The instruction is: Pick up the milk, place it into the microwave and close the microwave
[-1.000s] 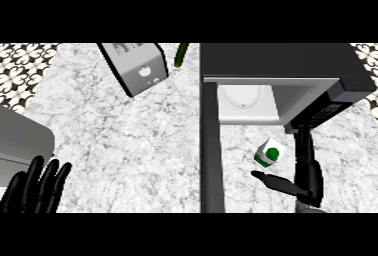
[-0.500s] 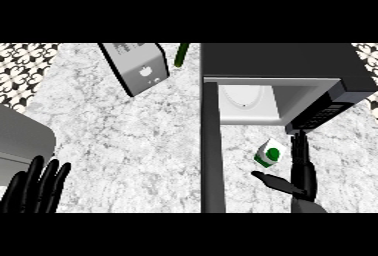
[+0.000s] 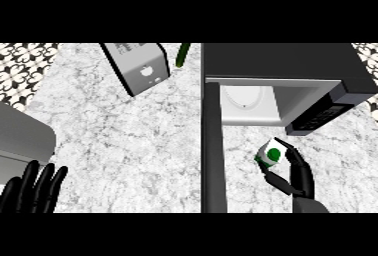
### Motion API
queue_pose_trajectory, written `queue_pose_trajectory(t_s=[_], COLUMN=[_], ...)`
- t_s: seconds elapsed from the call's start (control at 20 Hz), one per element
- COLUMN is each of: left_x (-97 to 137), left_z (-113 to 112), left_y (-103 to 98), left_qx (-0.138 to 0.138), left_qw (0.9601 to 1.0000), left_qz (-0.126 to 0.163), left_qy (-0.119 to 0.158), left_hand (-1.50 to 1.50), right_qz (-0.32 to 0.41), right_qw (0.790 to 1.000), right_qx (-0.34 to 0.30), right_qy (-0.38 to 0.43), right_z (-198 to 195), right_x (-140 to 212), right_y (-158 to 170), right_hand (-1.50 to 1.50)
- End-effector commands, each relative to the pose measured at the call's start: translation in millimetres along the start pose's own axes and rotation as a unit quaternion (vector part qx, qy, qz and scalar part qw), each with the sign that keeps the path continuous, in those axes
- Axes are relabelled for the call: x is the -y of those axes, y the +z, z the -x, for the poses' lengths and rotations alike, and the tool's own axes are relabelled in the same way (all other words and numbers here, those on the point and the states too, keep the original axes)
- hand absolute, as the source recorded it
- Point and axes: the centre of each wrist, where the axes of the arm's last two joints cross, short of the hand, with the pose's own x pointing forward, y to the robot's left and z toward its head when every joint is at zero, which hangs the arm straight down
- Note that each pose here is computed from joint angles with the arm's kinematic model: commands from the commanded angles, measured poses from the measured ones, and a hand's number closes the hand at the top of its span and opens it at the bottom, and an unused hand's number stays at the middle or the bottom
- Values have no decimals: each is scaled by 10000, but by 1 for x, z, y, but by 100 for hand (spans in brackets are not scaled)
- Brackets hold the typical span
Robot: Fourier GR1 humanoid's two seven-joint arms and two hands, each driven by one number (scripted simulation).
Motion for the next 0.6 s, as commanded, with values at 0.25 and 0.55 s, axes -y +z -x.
queue_pose_trajectory(t_s=[0.25, 0.55], left_x=[0, -5], left_z=[1, 5], left_y=[2, -2], left_qx=[29, -61], left_qw=[10000, 10000], left_qz=[45, -75], left_qy=[31, 10], left_hand=[-150, -150], right_qz=[-541, -908], right_qw=[9934, 9889], right_qx=[745, 802], right_qy=[-685, -864], right_z=[-1, 13], right_x=[-35, 26], right_y=[-7, 62], right_hand=[150, 150])
